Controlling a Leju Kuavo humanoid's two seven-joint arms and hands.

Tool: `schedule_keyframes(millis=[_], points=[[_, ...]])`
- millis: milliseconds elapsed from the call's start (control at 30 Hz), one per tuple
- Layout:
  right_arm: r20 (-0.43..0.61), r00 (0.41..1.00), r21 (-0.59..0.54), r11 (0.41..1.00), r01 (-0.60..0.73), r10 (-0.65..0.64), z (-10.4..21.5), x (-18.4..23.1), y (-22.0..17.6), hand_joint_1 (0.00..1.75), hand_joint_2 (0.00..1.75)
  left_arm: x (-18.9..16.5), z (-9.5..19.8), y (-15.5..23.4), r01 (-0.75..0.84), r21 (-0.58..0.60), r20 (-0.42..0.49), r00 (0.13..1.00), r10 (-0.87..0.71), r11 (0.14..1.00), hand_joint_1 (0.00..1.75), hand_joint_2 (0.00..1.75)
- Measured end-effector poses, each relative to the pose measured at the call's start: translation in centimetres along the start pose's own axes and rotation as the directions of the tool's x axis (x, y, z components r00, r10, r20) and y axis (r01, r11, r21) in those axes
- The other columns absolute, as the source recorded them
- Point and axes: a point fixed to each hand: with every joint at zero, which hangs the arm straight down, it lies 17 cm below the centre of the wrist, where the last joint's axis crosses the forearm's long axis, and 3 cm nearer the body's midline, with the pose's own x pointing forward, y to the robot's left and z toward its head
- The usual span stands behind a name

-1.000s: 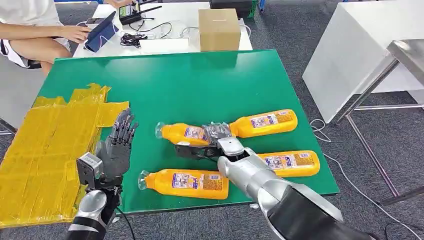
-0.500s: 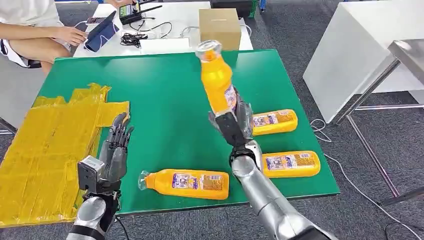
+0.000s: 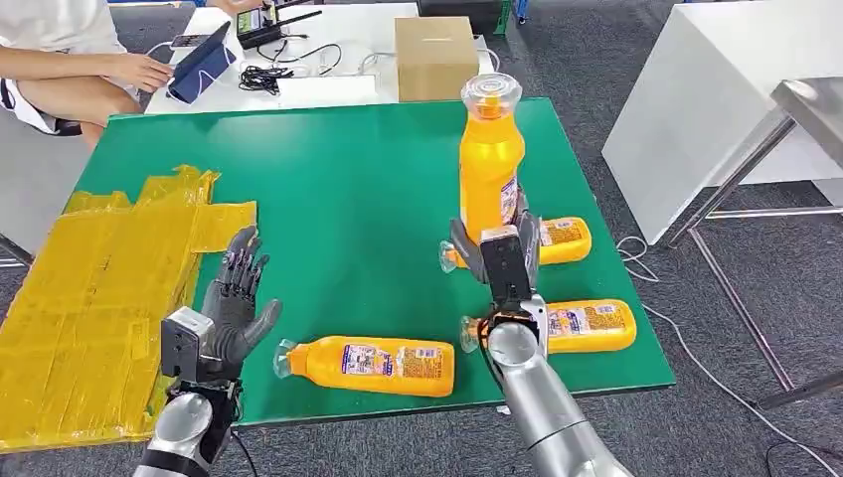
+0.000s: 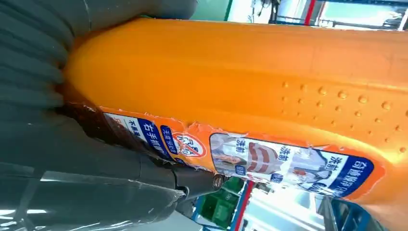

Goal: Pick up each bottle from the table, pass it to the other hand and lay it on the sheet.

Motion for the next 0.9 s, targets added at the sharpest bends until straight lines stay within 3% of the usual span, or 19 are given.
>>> schedule_keyframes(millis=[133, 267, 533, 733, 900], points=[[0.018, 1.000, 0.052, 0.999, -0.001, 0.000, 0.3, 0.5, 1.3, 1.75, 1.75, 0.2, -0.2, -0.4, -0.002, -0.012, 0.006, 1.000, 0.002, 1.000, 0.00, 1.75], [0.064, 0.997, 0.172, 0.984, -0.040, 0.030, 1.4, 1.7, 4.9, 1.75, 1.75, 0.8, -0.8, -1.1, -0.015, -0.035, 0.020, 1.000, 0.015, 0.999, 0.00, 1.75], [0.182, 0.980, 0.500, 0.851, -0.159, 0.076, 6.1, 2.9, 14.8, 1.75, 1.75, 2.0, -2.1, -2.8, -0.058, -0.095, 0.053, 0.997, 0.063, 0.994, 0.00, 1.75], [0.291, 0.945, 0.574, 0.764, -0.295, 0.147, 9.0, 2.9, 18.4, 1.75, 1.75, 2.3, -2.4, -3.5, -0.078, -0.122, 0.054, 0.995, 0.085, 0.989, 0.00, 1.75], [0.396, 0.896, 0.542, 0.736, -0.406, 0.202, 10.0, 3.5, 19.6, 1.75, 1.75, 2.2, -2.3, -3.9, -0.107, -0.141, 0.041, 0.993, 0.113, 0.984, 0.00, 1.75]])
